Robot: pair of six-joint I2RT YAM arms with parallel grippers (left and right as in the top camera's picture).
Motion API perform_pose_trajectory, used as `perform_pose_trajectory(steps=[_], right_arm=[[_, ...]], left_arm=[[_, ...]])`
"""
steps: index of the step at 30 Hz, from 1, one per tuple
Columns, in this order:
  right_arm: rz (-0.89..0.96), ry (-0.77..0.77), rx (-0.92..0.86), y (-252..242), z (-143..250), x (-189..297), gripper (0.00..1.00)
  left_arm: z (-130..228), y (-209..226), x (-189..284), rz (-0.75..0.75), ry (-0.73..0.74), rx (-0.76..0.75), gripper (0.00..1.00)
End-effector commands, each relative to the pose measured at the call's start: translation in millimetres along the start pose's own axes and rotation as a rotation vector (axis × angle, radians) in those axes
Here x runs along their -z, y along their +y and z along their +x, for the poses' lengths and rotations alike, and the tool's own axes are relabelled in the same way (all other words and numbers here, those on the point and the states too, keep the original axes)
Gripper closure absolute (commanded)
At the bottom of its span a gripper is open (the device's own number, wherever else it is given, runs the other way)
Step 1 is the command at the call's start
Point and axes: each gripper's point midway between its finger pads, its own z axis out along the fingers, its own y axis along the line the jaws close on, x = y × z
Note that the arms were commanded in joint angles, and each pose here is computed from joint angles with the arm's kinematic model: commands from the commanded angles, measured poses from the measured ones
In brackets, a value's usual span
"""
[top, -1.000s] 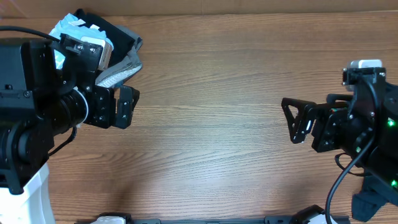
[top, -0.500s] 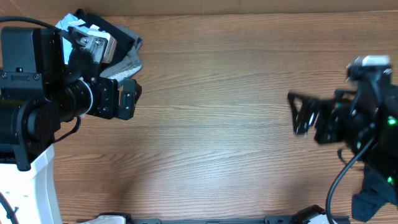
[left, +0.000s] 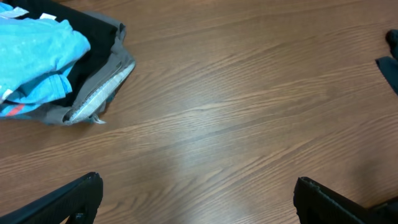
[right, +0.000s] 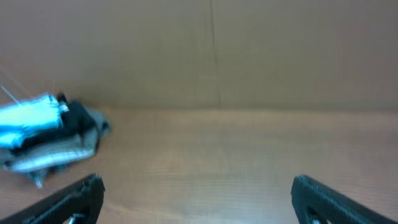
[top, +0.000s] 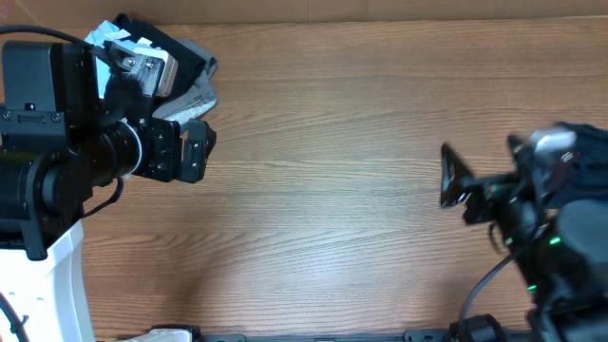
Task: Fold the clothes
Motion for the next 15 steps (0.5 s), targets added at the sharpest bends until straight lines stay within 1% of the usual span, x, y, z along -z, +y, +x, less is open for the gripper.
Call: perform_pose_trajectory(steps=[1,3,7,12,15], right_arm=[[-0.023,-0.002,0.011,-3.2,40.2,-1.1,0.0],[-0.016,-0.013,0.009,-8.6,66.1,-3.0,0.0],[-0.016,-0.06,0.009,-14.8,101.9,-6.0,0.0],[-0.021,-0.127,0.011,-19.9,132.7,-13.7,0.0],[-0.026,-0.165,0.013,-21.6,143.2,-19.9,0.0]], left_arm=[[-0.6,-0.9,-1.1,0.0,0.0,0.007,0.0],[-0.6,-0.9,-1.1,0.0,0.0,0.007,0.0],[-0.6,-0.9,-1.1,0.0,0.0,0.007,0.0],[-0.6,-0.9,-1.1,0.0,0.0,0.007,0.0],[-0.6,-0.9,-1.1,0.0,0.0,0.008,0.0]])
